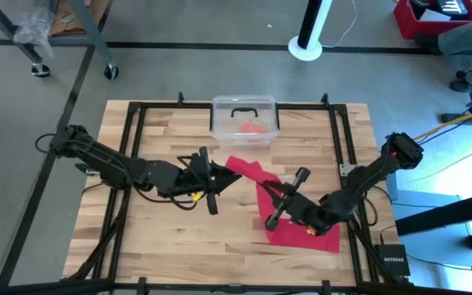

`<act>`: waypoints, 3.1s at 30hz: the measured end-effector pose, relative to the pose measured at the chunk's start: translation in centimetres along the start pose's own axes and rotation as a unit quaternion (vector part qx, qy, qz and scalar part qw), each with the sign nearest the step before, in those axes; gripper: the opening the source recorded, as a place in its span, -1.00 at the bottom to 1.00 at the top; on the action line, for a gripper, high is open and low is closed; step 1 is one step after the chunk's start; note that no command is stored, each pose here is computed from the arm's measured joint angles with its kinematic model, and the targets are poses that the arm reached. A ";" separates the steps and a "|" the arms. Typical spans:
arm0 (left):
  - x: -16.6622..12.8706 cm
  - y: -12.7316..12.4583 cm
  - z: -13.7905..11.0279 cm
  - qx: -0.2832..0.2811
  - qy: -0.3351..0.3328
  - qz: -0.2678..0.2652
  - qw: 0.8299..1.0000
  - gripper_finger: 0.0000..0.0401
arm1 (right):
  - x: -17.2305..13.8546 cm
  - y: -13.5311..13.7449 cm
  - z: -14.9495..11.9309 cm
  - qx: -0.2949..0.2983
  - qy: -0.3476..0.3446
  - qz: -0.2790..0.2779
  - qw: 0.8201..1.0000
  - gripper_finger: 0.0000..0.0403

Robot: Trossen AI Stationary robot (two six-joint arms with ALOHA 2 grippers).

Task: Roll bandage
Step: Roll the red bandage

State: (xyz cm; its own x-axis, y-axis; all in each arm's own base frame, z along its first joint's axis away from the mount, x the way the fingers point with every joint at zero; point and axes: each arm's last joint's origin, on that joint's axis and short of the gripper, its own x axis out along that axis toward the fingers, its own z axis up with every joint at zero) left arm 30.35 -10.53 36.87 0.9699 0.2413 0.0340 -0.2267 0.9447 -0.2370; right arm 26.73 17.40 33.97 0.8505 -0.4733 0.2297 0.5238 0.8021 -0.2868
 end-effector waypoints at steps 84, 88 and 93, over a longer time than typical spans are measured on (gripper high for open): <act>3.3 3.2 -18.9 -0.026 0.529 0.049 0.847 -0.71 | -2.5 1.9 -12.3 -0.021 0.408 0.199 0.891 -0.15; 3.6 3.5 -19.0 -0.031 0.527 0.054 0.848 -0.69 | -2.4 1.9 -12.3 -0.032 0.403 0.200 0.893 -0.15; 4.1 3.9 -19.2 -0.009 0.518 0.049 0.854 -0.46 | -2.3 1.9 -12.2 -0.056 0.391 0.201 0.896 -0.15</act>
State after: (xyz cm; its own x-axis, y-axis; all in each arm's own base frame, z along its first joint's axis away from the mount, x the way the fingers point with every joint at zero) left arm 35.16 -10.15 17.40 0.5060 -0.0153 -0.8624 -0.3197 0.9253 -0.2040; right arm 26.33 15.55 21.56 0.7225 -0.2996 -0.6232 0.1318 0.9444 -0.3012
